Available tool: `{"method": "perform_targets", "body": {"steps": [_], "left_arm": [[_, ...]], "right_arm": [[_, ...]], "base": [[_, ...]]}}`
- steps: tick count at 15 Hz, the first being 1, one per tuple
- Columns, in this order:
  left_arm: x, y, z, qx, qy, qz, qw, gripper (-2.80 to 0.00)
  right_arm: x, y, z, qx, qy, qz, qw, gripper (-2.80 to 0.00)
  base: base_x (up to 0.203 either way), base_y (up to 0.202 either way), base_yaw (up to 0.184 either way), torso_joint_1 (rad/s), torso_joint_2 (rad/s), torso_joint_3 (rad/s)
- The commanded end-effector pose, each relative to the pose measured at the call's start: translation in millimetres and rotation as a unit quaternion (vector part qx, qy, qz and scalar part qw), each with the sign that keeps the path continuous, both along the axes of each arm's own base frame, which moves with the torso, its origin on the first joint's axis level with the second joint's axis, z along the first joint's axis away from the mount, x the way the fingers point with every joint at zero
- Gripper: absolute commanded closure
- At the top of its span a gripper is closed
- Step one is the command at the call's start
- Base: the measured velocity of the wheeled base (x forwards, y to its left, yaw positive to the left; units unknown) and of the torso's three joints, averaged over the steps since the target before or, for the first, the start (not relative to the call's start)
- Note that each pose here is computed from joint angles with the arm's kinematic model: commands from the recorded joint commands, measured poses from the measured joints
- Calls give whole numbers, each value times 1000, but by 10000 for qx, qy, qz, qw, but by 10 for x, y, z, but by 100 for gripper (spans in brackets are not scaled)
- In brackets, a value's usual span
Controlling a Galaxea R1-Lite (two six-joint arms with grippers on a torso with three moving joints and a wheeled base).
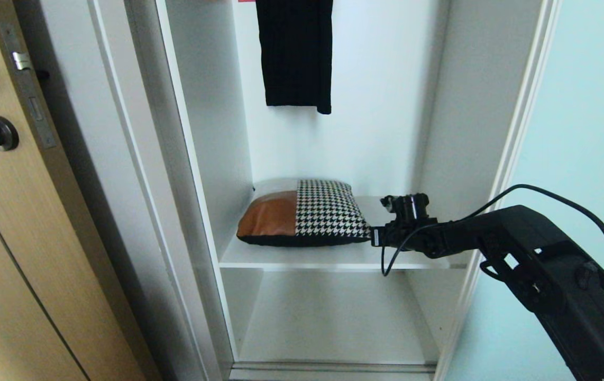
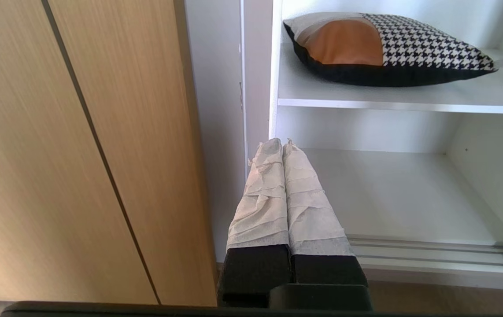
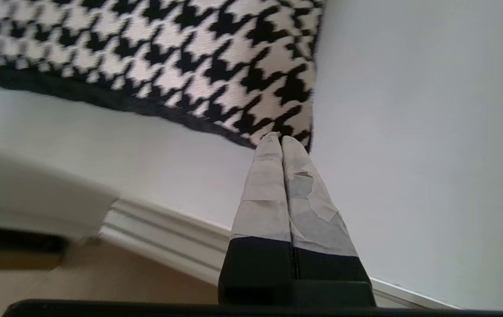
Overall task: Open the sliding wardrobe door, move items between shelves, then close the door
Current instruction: Place the pillow on the lower shelf
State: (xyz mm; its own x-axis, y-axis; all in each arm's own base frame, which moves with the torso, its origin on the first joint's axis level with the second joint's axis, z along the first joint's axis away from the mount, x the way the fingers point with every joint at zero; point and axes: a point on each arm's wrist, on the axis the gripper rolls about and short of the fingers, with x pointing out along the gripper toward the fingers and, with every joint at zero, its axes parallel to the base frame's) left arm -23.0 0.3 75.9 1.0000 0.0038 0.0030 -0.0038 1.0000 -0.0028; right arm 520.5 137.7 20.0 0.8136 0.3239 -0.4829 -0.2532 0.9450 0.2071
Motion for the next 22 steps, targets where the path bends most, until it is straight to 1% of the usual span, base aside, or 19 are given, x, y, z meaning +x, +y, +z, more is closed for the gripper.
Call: {"method": "perform_targets", "body": {"steps": [1, 2, 3, 7, 10, 12, 14, 18, 22], "left_arm": [[1, 0, 0, -1, 7, 4, 10000, 0], [1, 0, 0, -1, 6, -1, 10000, 0], [0, 0, -1, -2, 0, -2, 10000, 0], [0, 0, -1, -2, 0, 4, 10000, 0], [1, 0, -2, 6, 7, 2, 10000, 0], [1, 0, 0, 6, 7, 4, 10000, 0], [1, 0, 0, 14, 7, 12, 10000, 0], [0, 0, -1, 14, 0, 12, 10000, 0], [0, 0, 0, -2, 2, 4, 10000, 0]], "right_arm": [[-1, -5, 19, -76, -42, -148, 9999, 0], [-15, -28, 68, -140, -44, -281, 9995, 0], [-31, -47, 137, -149, -51, -315, 9994, 0], [-175, -96, 459, -132, 38, -334, 9993, 0], [-200, -56, 441, -133, 91, -293, 9994, 0], [-225, -62, 418, -43, 195, -367, 9991, 0], [-233, -72, 384, -34, 257, -391, 9989, 0], [-245, -75, 459, -11, 209, -378, 9991, 0], [-260, -79, 420, -32, 347, -390, 9986, 0]], "base": [[0, 0, 0, 0, 0, 0], [0, 0, 0, 0, 0, 0], [0, 0, 0, 0, 0, 0], [0, 0, 0, 0, 0, 0], [0, 0, 0, 0, 0, 0], [0, 0, 0, 0, 0, 0], [0, 0, 0, 0, 0, 0], [0, 0, 0, 0, 0, 0], [0, 0, 0, 0, 0, 0]]}}
